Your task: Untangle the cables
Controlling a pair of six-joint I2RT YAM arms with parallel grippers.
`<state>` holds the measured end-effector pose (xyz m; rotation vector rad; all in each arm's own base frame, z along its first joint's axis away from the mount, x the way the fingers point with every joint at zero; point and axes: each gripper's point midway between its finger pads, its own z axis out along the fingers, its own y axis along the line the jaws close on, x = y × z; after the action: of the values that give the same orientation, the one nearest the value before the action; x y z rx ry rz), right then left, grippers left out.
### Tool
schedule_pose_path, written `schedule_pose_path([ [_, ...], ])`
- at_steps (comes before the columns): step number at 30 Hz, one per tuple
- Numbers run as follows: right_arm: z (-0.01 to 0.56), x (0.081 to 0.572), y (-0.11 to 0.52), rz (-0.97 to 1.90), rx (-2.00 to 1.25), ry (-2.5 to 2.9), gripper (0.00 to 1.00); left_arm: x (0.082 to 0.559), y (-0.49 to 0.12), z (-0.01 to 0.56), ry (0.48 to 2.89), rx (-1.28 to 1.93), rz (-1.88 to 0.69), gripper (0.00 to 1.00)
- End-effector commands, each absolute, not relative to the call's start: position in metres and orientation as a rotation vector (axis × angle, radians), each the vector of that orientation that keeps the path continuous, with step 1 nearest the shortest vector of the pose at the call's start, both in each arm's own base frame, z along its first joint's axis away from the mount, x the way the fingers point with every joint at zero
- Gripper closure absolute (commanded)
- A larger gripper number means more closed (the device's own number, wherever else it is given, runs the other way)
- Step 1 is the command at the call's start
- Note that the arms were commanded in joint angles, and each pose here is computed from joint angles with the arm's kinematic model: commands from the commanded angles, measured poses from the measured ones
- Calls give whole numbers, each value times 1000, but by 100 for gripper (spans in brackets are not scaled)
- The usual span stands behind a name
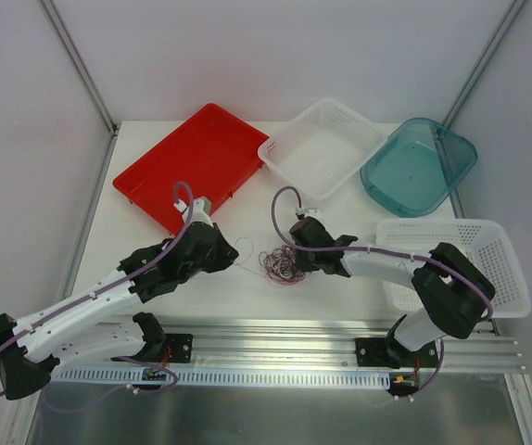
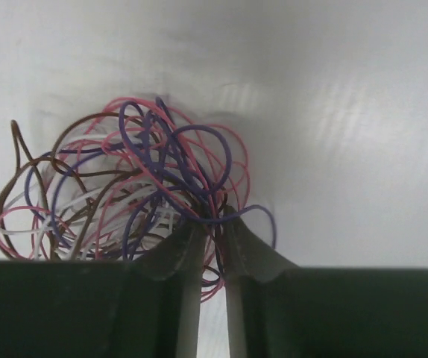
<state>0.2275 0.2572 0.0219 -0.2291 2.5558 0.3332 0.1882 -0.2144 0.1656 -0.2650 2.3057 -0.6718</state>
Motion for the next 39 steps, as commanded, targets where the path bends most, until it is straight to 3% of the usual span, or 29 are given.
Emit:
schedule_pose_path([
  [1,42,242,225,264,-128,2488,84,189,-188,204,2225,-172,-610,100],
  [5,54,243,186,149,-80,2470,90,194,-147,239,2143,-218,-533,100],
  [11,86,245,142,99,15,2418,91,196,-90,264,2102,-258,-326,100],
  [22,138,236,97,83,86,2327,91,194,-23,240,2194,-352,127,100],
  [26,159,233,100,214,95,2285,91,186,3,225,2242,-413,291,100],
  [36,217,224,97,343,78,2172,99,187,13,194,2324,-444,408,100],
  [39,209,223,121,468,-6,2201,99,198,-7,186,2352,-401,281,100],
])
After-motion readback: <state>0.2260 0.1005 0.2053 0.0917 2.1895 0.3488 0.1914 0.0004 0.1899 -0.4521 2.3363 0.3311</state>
